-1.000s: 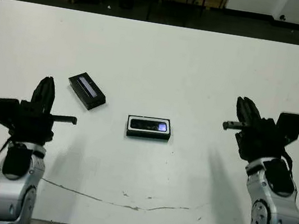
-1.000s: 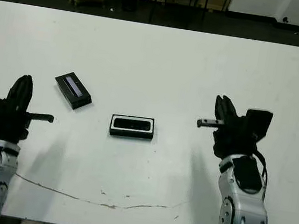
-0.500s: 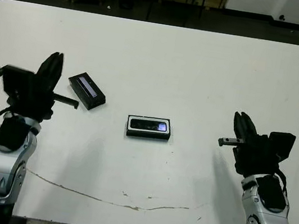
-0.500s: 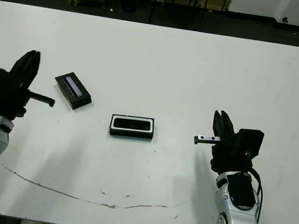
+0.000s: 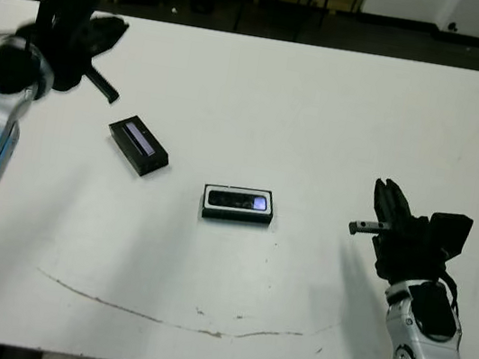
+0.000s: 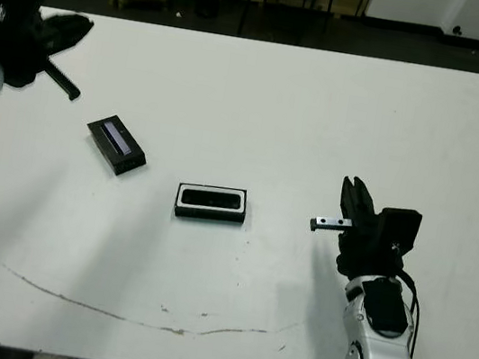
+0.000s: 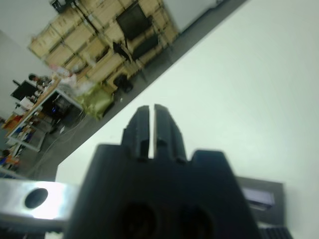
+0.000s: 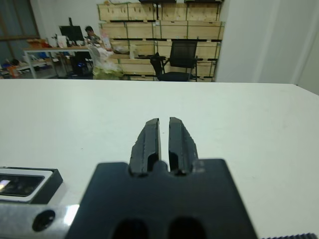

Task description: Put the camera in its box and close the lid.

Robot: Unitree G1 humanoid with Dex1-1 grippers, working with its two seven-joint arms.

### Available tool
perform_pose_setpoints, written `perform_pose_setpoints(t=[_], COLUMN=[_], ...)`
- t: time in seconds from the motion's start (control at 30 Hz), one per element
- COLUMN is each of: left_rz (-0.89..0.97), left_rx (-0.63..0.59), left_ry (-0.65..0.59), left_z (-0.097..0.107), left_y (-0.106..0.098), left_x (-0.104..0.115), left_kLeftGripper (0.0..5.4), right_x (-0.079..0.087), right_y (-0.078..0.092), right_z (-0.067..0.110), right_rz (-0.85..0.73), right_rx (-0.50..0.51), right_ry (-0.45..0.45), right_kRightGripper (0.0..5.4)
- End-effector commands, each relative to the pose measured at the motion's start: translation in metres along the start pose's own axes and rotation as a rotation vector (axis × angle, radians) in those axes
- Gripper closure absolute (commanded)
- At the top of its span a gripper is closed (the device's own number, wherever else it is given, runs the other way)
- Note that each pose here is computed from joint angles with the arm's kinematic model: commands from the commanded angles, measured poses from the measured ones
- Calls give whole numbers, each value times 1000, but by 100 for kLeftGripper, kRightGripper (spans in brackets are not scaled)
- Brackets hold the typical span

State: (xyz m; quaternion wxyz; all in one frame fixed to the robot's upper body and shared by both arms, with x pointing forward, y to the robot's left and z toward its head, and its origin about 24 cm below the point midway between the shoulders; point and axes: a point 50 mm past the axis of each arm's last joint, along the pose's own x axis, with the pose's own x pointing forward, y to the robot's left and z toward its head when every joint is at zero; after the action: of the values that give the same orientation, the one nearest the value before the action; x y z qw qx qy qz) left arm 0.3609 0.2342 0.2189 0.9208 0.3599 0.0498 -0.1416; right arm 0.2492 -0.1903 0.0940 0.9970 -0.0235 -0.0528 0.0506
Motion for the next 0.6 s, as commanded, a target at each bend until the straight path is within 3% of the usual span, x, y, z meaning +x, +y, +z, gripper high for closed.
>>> perform_pose_setpoints(t=[0.03, 0.23, 0.37, 0.6], left_rz=[-33, -105, -174, -255], left_rx=[65, 180, 276, 614], left_ry=[114, 249, 335, 408], left_z=[-10, -17, -21, -24], left_y=[5, 9, -1, -24], left_x=[12, 34, 46, 59], left_kLeftGripper=[540, 540, 540, 540], right_x=[-1, 0, 0, -2], right_y=[-6, -7, -7, -10], right_z=[-3, -1, 0, -1], right_rz=[-1, -12, -24, -37], right_rx=[16, 16, 28, 24], right_ry=[9, 1, 11, 9], right_kRightGripper=[538, 538, 538, 538])
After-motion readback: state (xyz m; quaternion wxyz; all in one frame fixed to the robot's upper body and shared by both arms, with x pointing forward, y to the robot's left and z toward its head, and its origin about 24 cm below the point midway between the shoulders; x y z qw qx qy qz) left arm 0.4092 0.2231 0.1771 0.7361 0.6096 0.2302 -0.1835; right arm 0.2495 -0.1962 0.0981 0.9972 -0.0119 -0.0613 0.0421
